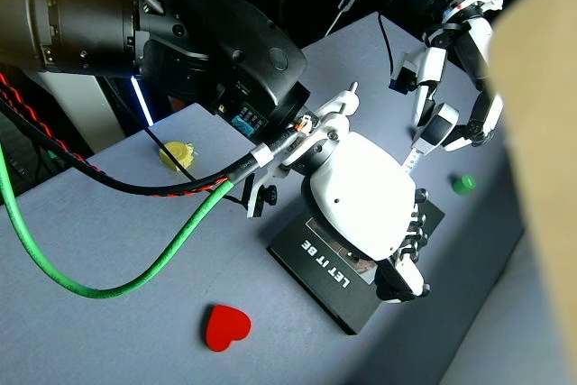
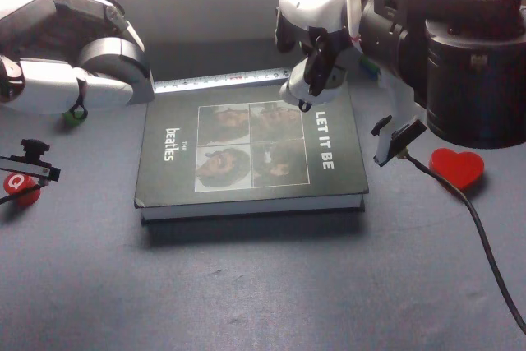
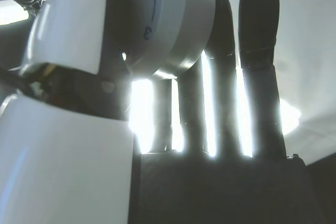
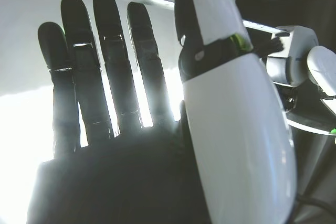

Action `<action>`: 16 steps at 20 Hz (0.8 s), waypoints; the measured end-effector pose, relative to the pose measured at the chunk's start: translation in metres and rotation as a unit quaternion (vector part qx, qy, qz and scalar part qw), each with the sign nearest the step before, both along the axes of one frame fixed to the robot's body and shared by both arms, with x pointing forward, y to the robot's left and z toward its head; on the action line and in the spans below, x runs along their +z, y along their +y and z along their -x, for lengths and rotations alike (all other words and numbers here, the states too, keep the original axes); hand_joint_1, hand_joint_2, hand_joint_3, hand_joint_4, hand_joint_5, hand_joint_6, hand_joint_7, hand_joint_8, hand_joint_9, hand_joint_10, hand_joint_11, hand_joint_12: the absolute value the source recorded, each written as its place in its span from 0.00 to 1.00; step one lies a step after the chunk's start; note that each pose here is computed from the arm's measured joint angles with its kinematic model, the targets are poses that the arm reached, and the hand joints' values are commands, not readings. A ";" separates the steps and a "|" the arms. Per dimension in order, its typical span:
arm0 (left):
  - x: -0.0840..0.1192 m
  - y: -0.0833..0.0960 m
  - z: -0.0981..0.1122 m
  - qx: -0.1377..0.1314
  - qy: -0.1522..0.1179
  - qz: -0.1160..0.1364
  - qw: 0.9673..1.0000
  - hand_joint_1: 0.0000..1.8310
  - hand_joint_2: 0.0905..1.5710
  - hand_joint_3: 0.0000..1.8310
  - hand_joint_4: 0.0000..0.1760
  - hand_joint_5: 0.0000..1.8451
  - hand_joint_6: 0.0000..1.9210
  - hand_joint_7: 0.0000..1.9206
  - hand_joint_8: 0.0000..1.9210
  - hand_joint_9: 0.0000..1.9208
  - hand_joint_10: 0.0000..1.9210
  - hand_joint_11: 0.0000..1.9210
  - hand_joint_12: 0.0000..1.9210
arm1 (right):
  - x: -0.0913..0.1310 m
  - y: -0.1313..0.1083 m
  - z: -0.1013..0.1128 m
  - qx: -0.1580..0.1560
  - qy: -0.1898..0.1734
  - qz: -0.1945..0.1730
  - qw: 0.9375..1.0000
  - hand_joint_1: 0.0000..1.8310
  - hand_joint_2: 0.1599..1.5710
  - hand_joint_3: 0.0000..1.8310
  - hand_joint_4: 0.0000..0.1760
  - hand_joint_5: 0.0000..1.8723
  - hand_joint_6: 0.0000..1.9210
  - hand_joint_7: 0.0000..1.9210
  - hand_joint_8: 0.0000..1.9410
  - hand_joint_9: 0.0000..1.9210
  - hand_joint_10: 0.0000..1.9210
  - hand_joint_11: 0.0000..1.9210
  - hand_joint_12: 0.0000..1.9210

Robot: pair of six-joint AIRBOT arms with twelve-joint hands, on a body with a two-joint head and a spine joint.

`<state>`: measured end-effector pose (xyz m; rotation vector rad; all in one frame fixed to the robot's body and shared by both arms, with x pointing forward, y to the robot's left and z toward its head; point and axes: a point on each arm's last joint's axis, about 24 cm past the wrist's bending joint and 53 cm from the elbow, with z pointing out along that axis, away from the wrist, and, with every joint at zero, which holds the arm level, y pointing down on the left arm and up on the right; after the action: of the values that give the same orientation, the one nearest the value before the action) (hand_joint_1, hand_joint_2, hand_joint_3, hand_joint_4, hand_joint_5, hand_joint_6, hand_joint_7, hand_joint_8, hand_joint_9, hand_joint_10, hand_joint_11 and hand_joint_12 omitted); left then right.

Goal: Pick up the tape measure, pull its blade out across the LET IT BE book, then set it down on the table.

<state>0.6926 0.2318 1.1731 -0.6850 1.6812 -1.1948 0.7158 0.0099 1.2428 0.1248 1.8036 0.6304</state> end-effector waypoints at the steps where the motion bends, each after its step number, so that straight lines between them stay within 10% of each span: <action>1: 0.000 0.000 0.000 0.000 0.000 0.000 1.000 0.75 0.72 0.00 0.00 0.44 0.50 0.48 0.60 0.43 0.72 0.44 0.64 | 0.000 0.000 0.000 0.000 -0.001 0.000 1.000 0.47 0.66 0.00 0.00 0.36 0.00 0.44 0.00 0.38 0.11 0.17 0.59; 10: 0.001 0.000 0.000 0.000 -0.001 0.001 1.000 0.75 0.72 0.00 0.00 0.43 0.51 0.48 0.60 0.43 0.72 0.45 0.64 | 0.000 0.000 0.000 0.000 -0.001 0.000 1.000 0.50 0.68 0.00 0.00 0.41 0.01 0.48 0.01 0.42 0.12 0.19 0.60; 11: 0.001 0.000 0.000 0.000 -0.001 0.001 1.000 0.74 0.73 0.00 0.00 0.43 0.51 0.48 0.61 0.42 0.74 0.44 0.65 | 0.000 0.000 0.000 0.000 -0.001 0.000 1.000 0.63 0.68 0.00 0.00 0.49 0.39 0.53 0.42 0.52 0.25 0.30 0.69; 12: 0.001 0.000 0.000 0.000 -0.001 0.001 1.000 0.74 0.73 0.00 0.00 0.43 0.51 0.48 0.61 0.42 0.74 0.44 0.65 | 0.000 0.000 0.000 0.000 -0.001 0.000 1.000 0.63 0.68 0.00 0.00 0.49 0.39 0.53 0.42 0.52 0.25 0.30 0.69; 13: 0.001 0.000 0.000 0.000 -0.001 0.001 1.000 0.74 0.73 0.00 0.00 0.43 0.51 0.47 0.62 0.42 0.74 0.44 0.65 | 0.001 0.000 0.000 0.000 -0.001 -0.002 1.000 0.66 0.69 0.00 0.00 0.48 0.52 0.51 0.58 0.47 0.50 0.36 0.77; 16: 0.001 -0.001 0.000 -0.001 -0.001 0.000 1.000 0.75 0.72 0.00 0.00 0.44 0.50 0.48 0.60 0.43 0.73 0.44 0.65 | 0.000 0.000 0.000 0.000 0.000 -0.002 1.000 0.67 0.69 0.00 0.00 0.48 0.51 0.52 0.58 0.46 0.52 0.36 0.78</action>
<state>0.6929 0.2309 1.1737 -0.6827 1.6804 -1.1967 0.7159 0.0100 1.2433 0.1270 1.8017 0.6331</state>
